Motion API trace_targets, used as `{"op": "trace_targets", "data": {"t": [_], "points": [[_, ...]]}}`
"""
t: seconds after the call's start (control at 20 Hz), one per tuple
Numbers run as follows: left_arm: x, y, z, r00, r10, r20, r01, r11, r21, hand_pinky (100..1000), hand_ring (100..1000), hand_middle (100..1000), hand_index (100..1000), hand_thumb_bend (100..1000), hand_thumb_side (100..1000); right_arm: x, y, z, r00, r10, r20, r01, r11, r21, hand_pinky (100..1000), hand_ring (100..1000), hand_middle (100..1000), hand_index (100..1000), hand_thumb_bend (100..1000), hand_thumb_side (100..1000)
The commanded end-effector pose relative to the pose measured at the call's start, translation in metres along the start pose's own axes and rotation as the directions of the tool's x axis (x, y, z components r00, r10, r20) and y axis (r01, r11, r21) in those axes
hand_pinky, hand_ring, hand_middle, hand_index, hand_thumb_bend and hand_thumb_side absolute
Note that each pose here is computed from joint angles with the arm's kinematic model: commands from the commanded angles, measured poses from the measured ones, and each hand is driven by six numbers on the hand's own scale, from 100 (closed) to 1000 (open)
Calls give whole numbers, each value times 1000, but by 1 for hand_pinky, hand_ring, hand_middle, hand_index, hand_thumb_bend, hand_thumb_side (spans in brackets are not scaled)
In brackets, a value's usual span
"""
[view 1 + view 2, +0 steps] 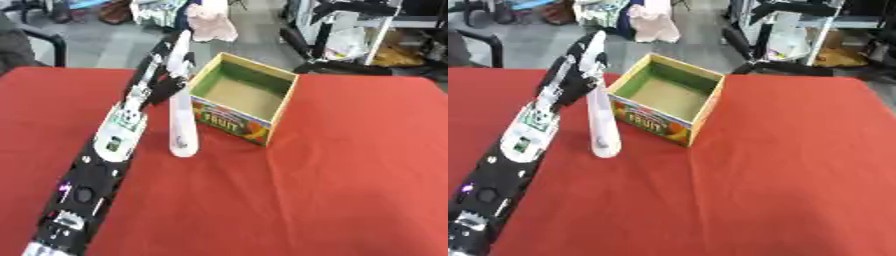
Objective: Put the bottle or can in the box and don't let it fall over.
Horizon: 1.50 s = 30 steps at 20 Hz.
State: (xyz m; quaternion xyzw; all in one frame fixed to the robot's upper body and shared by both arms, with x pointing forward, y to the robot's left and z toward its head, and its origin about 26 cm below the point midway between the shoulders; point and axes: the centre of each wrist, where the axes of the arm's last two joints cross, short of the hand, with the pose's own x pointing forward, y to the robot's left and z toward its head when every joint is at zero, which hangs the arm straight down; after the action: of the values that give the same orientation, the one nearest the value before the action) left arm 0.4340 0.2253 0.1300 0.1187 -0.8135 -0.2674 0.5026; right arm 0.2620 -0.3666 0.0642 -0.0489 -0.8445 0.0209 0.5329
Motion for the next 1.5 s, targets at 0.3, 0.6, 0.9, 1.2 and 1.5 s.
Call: {"op": "trace_targets", "data": {"t": [0.3,0.6,0.9,1.2,1.5], "points": [[8,8,-9,999,-20,28,21,999,-36,560,1000,942,984,100,553,9,-4,-5,999,22,31,-22,1000,2,800,1000,1000,936,100,524],[11,9,-12,999,-23,31,25,998,-59,555,1000,902,956,100,509,9,-3,-6,999,19,30,-19,1000,4,800,1000,1000,936,100,525],[16,12,-18,999,-25,36,27,998,-62,546,1000,873,936,100,497,8,-2,-6,999,15,30,-15,1000,10,800,1000,1000,935,100,525],[16,15,-23,999,-20,27,22,998,-66,512,1000,822,896,100,479,8,-1,-6,999,11,31,-11,1000,13,800,1000,1000,935,100,525],[10,16,-23,1000,-5,-9,5,997,-80,437,1000,666,772,100,497,8,-1,-7,999,8,31,-9,1000,15,800,1000,1000,934,100,525]]}}
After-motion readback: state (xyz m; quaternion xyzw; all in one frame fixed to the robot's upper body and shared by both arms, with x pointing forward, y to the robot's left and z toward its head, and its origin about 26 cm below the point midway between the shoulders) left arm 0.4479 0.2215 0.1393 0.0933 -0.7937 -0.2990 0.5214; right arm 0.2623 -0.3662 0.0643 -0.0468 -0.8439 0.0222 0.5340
